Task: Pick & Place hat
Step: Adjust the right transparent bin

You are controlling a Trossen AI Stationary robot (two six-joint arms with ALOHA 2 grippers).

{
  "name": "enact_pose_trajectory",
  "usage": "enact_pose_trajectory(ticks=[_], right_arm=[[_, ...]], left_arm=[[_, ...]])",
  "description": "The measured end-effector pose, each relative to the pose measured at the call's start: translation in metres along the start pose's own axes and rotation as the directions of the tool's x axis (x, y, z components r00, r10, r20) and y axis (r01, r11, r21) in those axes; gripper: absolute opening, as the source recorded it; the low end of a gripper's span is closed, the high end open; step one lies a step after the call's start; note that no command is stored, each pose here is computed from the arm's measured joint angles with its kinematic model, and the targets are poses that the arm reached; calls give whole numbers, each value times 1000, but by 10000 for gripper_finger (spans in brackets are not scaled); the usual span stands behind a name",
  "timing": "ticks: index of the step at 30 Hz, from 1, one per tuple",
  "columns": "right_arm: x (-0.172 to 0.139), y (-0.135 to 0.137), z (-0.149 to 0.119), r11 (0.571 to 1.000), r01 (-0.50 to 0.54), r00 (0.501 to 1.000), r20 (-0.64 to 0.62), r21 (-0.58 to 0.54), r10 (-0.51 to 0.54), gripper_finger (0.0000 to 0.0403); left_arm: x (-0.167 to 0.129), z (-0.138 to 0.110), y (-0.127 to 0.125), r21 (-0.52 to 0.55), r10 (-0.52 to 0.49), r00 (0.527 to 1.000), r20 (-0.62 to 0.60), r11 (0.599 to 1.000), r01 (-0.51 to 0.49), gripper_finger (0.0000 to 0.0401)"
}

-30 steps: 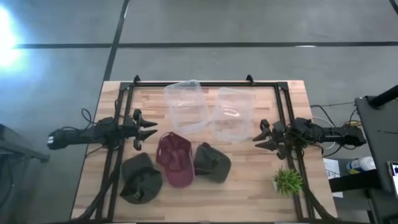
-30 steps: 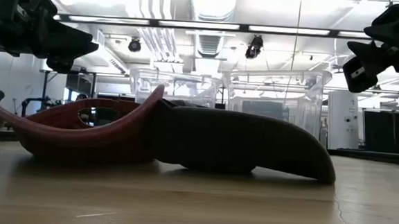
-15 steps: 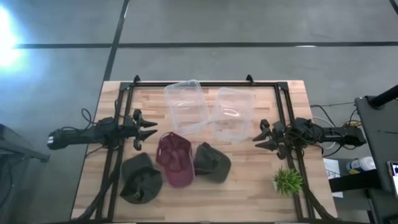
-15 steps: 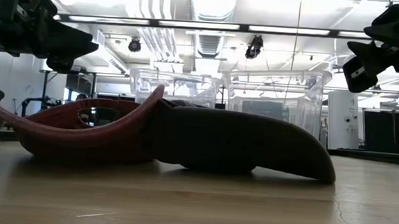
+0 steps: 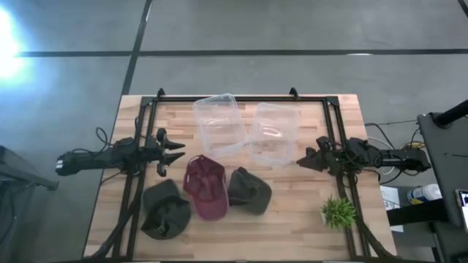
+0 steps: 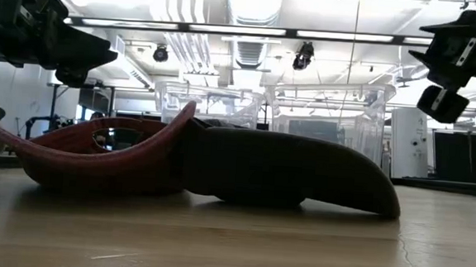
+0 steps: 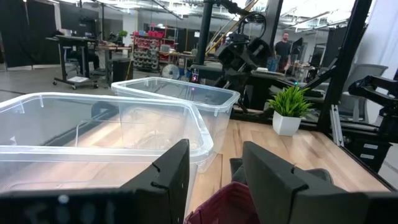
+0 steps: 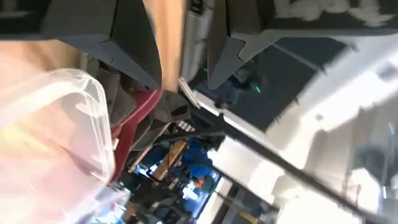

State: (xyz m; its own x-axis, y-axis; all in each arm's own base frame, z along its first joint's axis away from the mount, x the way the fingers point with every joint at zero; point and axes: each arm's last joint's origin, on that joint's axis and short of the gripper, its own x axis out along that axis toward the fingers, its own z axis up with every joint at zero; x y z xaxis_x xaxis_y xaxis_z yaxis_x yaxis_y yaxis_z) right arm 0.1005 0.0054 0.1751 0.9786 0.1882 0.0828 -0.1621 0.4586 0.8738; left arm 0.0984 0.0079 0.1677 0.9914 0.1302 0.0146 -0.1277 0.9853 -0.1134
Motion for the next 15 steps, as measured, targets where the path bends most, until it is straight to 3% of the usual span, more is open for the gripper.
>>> enact_pose_trajectory(ticks=[2, 6, 8, 12, 15], right_arm=[[0, 1, 0, 998, -8, 1000, 9, 60, 7, 128], [0, 5, -3, 995, -67, 995, -75, 70, 72, 128], [1, 5, -5, 984, -70, 987, -132, 162, 92, 128], [3, -4, -16, 928, 81, 948, -315, 363, 40, 127], [7, -9, -21, 898, 230, 922, -379, 375, -78, 127]], left_arm=[[0, 0, 0, 0, 0, 1000, -1, 1000, 0, 144], [0, 0, 0, 6, 0, 1000, -2, 1000, 0, 144], [0, 0, 1, 40, 21, 1000, 2, 999, -21, 144], [0, 1, 2, 122, 81, 997, 13, 989, -82, 144], [0, 1, 2, 112, 84, 996, 13, 990, -85, 144]])
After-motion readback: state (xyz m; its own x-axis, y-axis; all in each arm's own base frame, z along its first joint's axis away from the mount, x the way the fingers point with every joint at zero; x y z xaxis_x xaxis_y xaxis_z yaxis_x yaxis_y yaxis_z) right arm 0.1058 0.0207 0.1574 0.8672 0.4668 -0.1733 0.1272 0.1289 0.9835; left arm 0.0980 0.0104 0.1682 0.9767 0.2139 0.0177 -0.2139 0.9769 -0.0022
